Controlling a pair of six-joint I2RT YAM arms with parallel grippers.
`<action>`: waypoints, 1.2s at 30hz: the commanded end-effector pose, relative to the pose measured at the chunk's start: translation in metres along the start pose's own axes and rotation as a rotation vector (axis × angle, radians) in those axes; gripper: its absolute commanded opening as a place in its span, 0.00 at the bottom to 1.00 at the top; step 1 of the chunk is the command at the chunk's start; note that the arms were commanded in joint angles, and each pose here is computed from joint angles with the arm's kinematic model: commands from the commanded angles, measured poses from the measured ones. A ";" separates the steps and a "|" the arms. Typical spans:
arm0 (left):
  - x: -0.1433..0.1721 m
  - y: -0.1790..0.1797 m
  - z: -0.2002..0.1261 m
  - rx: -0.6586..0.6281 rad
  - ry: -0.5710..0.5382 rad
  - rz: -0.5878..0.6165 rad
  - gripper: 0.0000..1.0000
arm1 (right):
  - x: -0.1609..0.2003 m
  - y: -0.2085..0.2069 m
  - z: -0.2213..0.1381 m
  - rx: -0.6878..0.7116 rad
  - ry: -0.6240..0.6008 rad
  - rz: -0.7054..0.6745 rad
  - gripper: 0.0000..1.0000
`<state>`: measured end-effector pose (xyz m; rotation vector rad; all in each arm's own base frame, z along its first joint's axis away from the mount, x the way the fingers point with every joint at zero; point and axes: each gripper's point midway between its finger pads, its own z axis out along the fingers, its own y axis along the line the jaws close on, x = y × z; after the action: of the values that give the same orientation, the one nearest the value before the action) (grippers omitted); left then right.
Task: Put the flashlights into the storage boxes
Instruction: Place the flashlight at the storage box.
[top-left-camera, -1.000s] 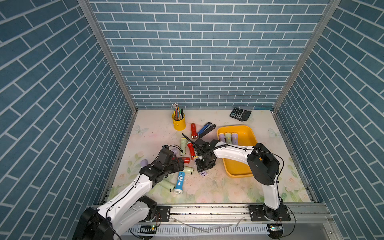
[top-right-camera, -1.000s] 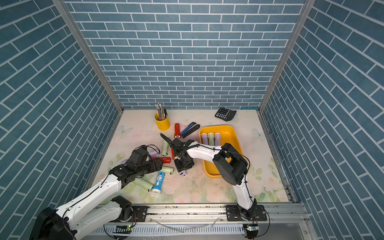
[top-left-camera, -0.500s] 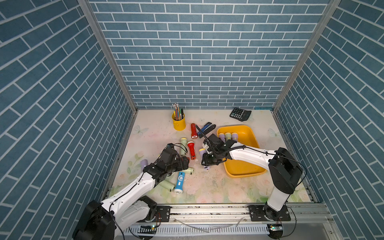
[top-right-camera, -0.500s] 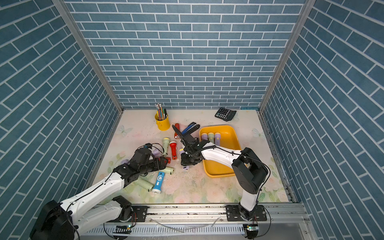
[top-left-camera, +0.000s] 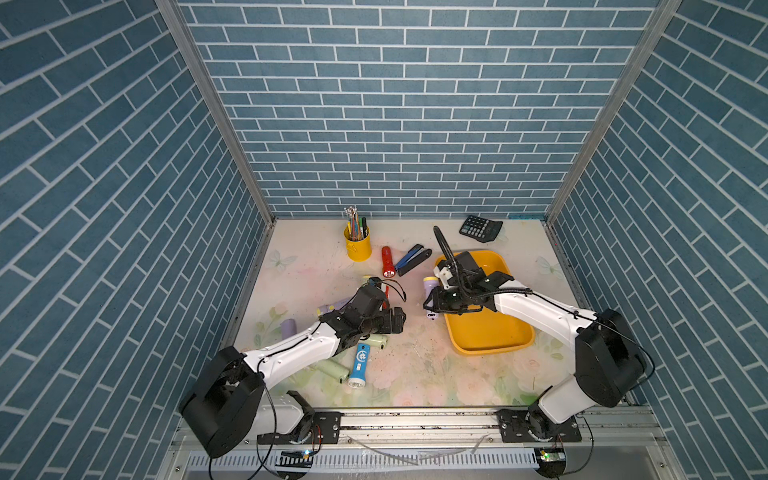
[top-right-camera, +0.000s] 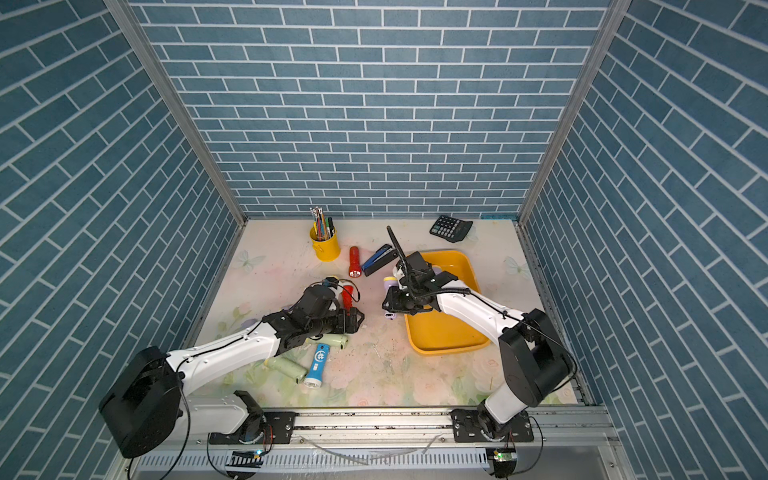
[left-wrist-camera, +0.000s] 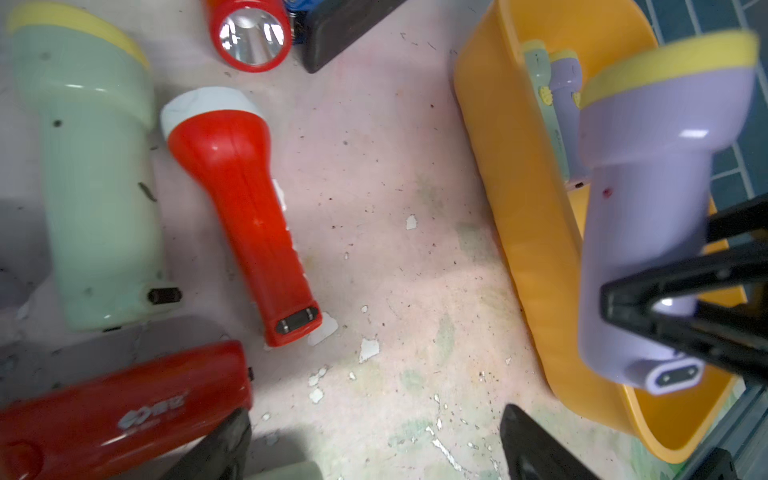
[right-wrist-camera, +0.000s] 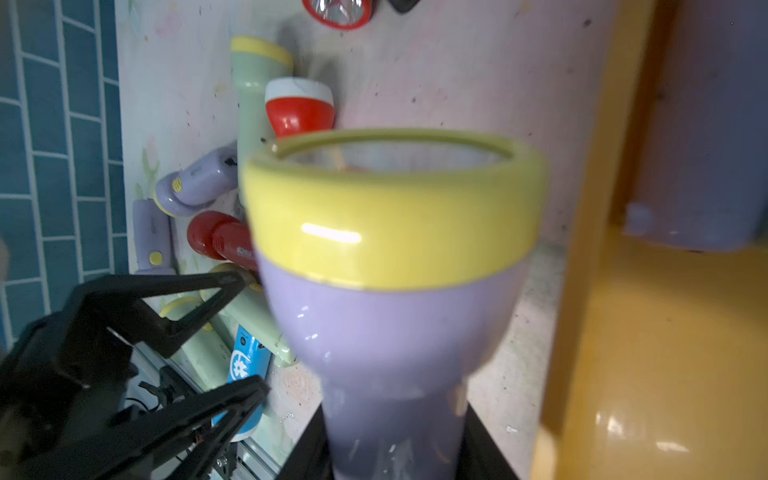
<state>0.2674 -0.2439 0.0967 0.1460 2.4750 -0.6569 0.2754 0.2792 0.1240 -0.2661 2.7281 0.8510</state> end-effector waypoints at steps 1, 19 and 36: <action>-0.016 -0.025 0.006 0.044 -0.032 0.050 0.94 | 0.006 -0.015 -0.016 -0.005 0.021 -0.015 0.37; -0.025 -0.088 0.054 0.131 0.046 0.132 0.94 | -0.038 -0.158 -0.068 0.163 0.048 0.169 0.37; -0.031 -0.089 0.060 0.102 0.057 0.154 0.94 | -0.076 -0.199 -0.035 0.101 0.094 0.236 0.39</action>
<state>0.3005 -0.3490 0.1137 0.3741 2.4374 -0.7516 0.3815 0.1001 0.0609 0.1066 2.9471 0.7029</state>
